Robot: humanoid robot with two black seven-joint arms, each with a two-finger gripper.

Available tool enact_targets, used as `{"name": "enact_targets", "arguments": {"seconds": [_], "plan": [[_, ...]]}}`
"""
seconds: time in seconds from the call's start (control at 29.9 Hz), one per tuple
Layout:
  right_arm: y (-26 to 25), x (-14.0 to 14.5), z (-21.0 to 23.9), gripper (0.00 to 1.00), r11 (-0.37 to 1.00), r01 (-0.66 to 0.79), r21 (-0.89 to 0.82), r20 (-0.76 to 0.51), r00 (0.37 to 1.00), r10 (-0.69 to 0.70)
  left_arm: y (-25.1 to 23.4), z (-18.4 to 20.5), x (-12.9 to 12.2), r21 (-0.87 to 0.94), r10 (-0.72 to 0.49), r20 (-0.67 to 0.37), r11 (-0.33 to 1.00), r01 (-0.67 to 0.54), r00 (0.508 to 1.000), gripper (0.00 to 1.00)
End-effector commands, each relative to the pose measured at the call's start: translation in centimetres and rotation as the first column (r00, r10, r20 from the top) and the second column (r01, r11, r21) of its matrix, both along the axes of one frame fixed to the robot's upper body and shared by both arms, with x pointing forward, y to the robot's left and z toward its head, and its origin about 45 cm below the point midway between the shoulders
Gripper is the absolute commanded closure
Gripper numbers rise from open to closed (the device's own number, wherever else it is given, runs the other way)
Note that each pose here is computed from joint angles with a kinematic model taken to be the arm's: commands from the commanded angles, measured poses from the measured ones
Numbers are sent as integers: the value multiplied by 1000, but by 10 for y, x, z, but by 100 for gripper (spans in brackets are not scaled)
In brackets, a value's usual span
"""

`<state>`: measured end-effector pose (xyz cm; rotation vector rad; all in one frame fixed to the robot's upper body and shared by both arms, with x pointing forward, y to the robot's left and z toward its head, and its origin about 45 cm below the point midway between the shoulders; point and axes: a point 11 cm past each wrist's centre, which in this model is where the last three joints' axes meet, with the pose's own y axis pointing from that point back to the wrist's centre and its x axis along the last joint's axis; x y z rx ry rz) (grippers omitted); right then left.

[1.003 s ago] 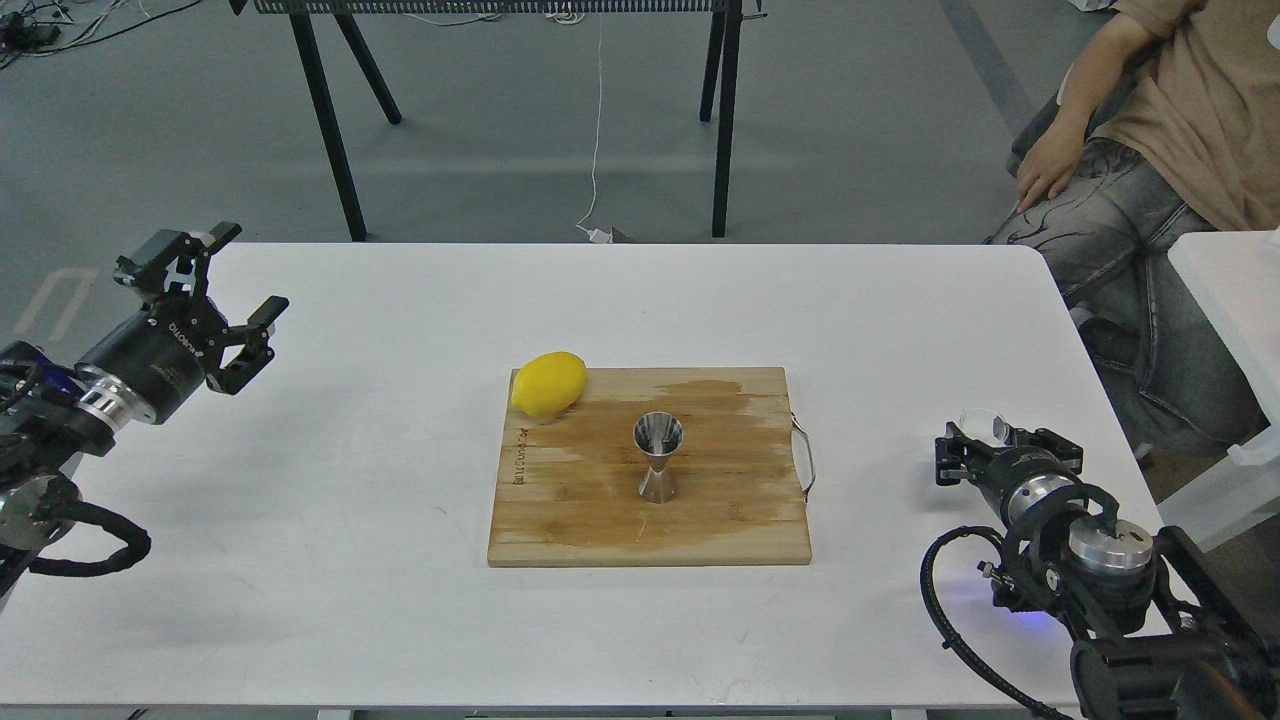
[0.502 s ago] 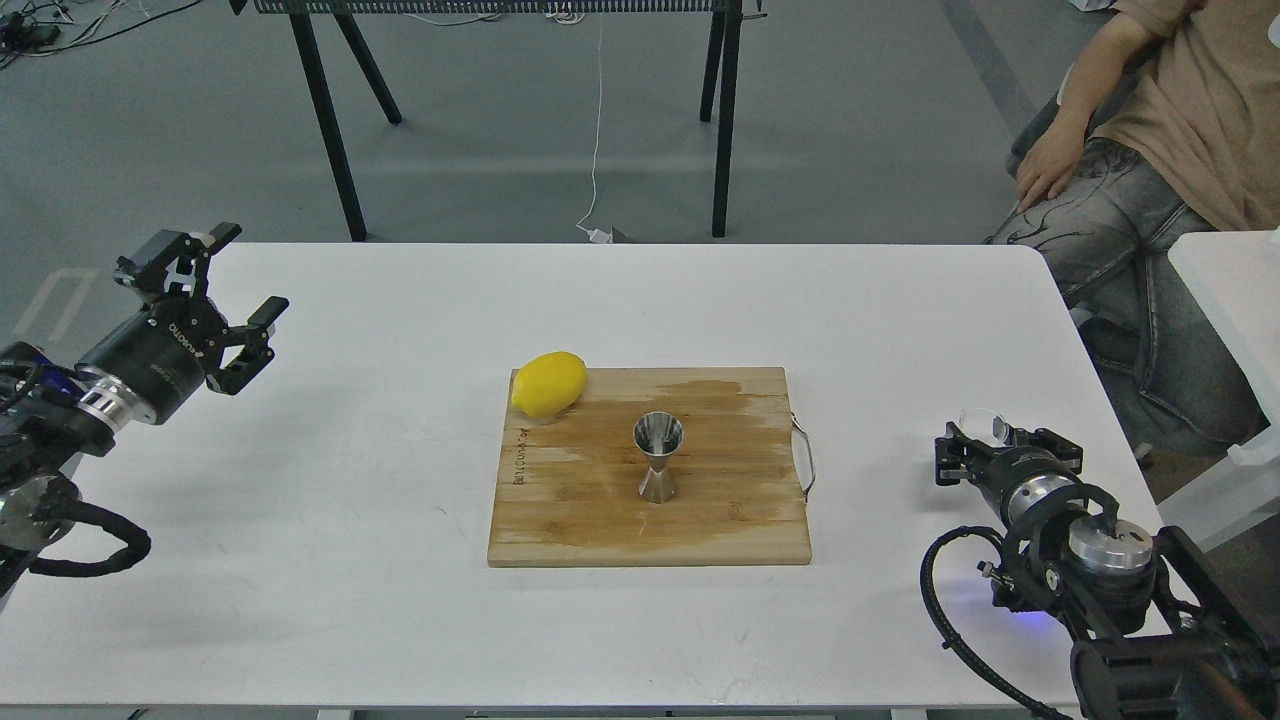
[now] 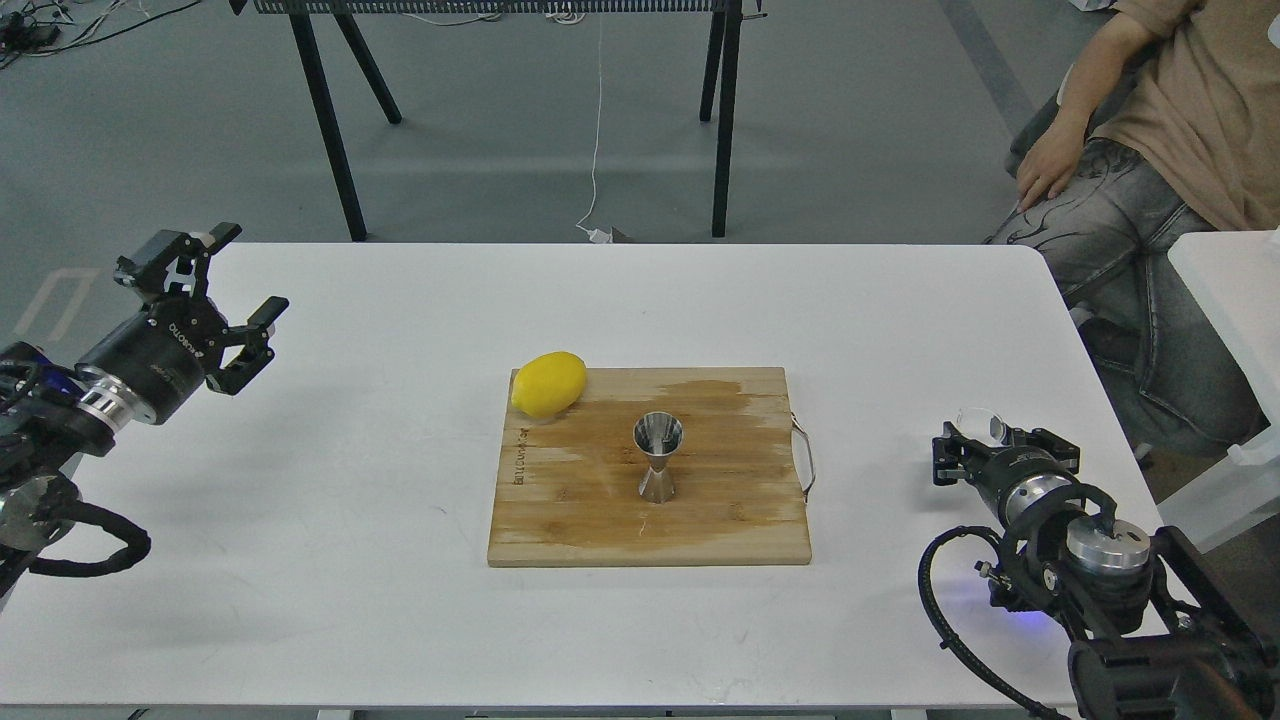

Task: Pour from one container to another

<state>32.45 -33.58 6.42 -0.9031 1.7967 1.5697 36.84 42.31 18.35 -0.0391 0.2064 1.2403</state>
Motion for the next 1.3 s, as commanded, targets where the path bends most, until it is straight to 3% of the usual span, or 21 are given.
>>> {"name": "enact_targets", "arguments": {"seconds": [0.0, 0.57, 0.97, 1.14, 1.27], "plan": [[0, 0, 0, 1, 1000, -1, 0, 0, 1000, 1, 0, 0, 0, 0, 0, -1, 1000, 0, 1000, 8], [2, 1, 3, 1, 1000, -2, 11, 9, 1000, 2, 1, -3, -2, 0, 2, -7, 1000, -2, 1000, 8], [5, 11, 41, 1, 999, -44, -6, 69, 997, 44, 1, -2, -2, -1, 3, -6, 1000, -3, 1000, 8], [-6, 21, 65, 1, 991, -127, -52, 116, 984, 132, 1, -3, -2, -1, 3, -7, 1000, -3, 1000, 8], [-14, 53, 116, 1, 952, -250, -177, 281, 914, 292, 1, -2, -2, -1, 3, -6, 1000, -3, 1000, 8]]}}
